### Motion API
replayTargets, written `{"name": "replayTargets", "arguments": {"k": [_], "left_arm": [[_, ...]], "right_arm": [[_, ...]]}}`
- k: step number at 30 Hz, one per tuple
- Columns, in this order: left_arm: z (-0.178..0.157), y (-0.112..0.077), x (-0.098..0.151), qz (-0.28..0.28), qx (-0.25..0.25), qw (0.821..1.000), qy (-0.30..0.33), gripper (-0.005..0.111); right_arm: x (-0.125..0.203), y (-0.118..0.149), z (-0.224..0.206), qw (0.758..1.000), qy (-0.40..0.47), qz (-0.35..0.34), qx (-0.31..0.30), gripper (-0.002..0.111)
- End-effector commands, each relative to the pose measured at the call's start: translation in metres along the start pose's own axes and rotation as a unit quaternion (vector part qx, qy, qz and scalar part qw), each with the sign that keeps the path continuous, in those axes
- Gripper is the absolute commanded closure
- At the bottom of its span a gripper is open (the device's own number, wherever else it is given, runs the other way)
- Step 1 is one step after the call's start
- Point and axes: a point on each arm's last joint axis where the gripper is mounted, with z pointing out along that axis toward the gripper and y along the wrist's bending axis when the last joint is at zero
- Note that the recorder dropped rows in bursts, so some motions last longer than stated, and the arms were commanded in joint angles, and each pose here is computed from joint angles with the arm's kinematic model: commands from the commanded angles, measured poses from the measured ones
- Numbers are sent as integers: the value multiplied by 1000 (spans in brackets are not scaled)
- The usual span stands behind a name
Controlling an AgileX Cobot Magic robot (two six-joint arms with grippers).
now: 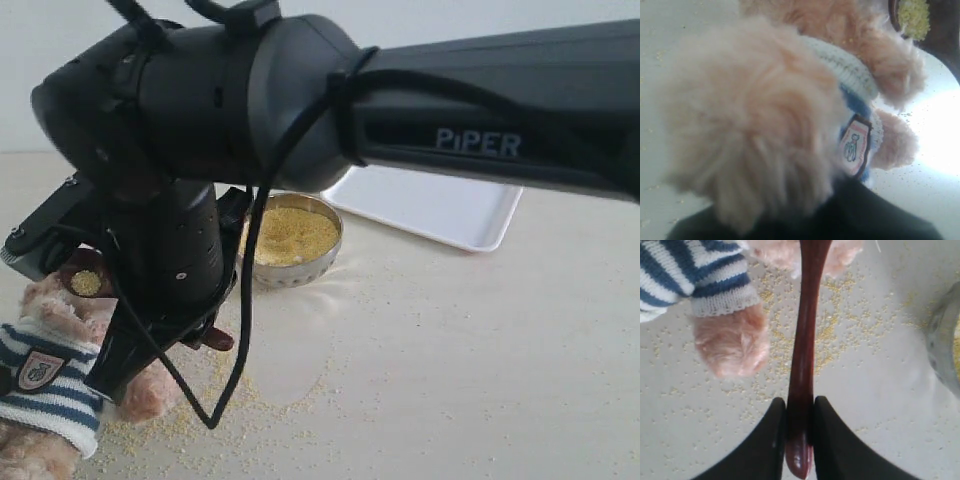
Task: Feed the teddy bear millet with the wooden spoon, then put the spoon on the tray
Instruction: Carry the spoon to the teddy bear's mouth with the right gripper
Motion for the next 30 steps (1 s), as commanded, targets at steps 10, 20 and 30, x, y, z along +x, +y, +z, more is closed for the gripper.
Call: {"name": "replayTargets", "arguments": {"k": [10, 20, 30], "left_arm": [[0, -1, 1, -3, 7, 1000, -2, 102], [0, -1, 1, -3, 7, 1000, -2, 102], [0, -1, 1, -3, 7, 1000, -2, 102]], "right_arm": [[-4, 21, 9, 989, 33, -86, 113, 106], [-6, 35, -1, 975, 34, -102, 196, 106], [-3, 38, 4, 966, 39, -117, 225, 106]]}}
